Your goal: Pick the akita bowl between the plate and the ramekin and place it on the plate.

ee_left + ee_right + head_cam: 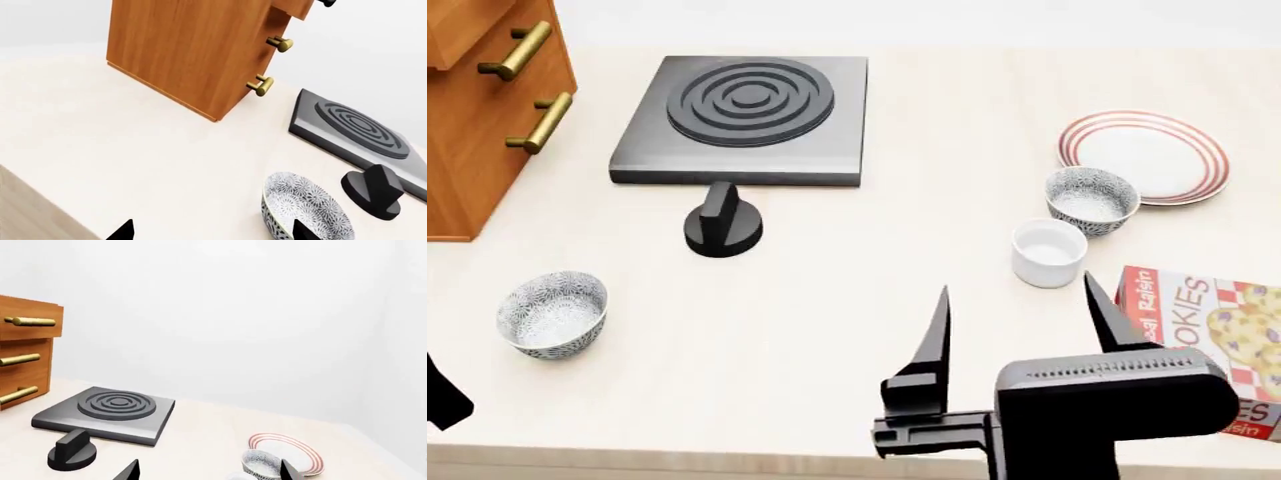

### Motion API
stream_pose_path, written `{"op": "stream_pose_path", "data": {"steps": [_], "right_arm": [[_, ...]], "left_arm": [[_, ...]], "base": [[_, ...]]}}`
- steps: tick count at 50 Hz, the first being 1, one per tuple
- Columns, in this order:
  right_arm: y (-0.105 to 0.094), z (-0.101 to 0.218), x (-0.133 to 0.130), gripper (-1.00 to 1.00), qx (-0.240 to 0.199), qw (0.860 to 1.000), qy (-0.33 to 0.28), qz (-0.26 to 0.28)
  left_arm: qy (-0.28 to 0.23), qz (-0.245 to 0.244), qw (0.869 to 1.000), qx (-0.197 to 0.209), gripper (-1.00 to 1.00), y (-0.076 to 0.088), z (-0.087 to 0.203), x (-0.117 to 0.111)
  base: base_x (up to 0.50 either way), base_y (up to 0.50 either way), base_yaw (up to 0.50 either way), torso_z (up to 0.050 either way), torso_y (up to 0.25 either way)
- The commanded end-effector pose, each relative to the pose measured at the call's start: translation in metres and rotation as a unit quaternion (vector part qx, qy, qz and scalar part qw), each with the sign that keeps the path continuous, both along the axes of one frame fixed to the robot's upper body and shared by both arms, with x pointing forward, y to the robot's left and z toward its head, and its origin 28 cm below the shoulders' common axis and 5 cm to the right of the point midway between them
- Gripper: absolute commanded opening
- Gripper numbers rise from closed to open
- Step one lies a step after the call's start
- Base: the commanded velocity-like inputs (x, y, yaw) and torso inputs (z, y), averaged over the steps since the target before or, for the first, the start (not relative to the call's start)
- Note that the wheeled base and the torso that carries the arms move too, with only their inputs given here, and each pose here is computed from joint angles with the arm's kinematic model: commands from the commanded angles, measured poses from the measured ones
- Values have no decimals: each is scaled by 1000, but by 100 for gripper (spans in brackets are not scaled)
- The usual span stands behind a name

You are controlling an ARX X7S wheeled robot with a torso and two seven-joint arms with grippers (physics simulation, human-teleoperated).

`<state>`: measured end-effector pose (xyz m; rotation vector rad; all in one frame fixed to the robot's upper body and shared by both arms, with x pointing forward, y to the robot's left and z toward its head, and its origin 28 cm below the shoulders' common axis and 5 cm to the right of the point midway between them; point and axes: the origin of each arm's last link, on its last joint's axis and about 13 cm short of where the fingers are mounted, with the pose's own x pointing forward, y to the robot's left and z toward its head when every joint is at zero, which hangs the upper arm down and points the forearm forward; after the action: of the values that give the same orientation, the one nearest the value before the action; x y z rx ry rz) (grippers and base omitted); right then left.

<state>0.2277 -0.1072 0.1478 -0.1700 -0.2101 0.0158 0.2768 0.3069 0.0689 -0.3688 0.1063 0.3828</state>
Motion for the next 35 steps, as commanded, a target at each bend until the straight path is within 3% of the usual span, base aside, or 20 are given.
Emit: {"op": "stream_pose_path", "data": {"steps": [1, 17, 35], "right_arm": [[-4, 19, 0, 100, -8, 999, -35, 1], [-1, 12, 0, 100, -1, 1000, -17, 15], [-2, 10, 2, 100, 7, 1000, -15, 14]], "left_arm": [[1, 2, 1000, 3, 100, 0, -1, 1], [-2, 1, 1000, 10, 100, -2, -1, 1], [-4, -1, 1000, 13, 100, -1, -2, 1]], "base": [[0, 0, 0, 0, 0], [0, 0, 0, 0, 0], [0, -215, 0, 0, 0]]}}
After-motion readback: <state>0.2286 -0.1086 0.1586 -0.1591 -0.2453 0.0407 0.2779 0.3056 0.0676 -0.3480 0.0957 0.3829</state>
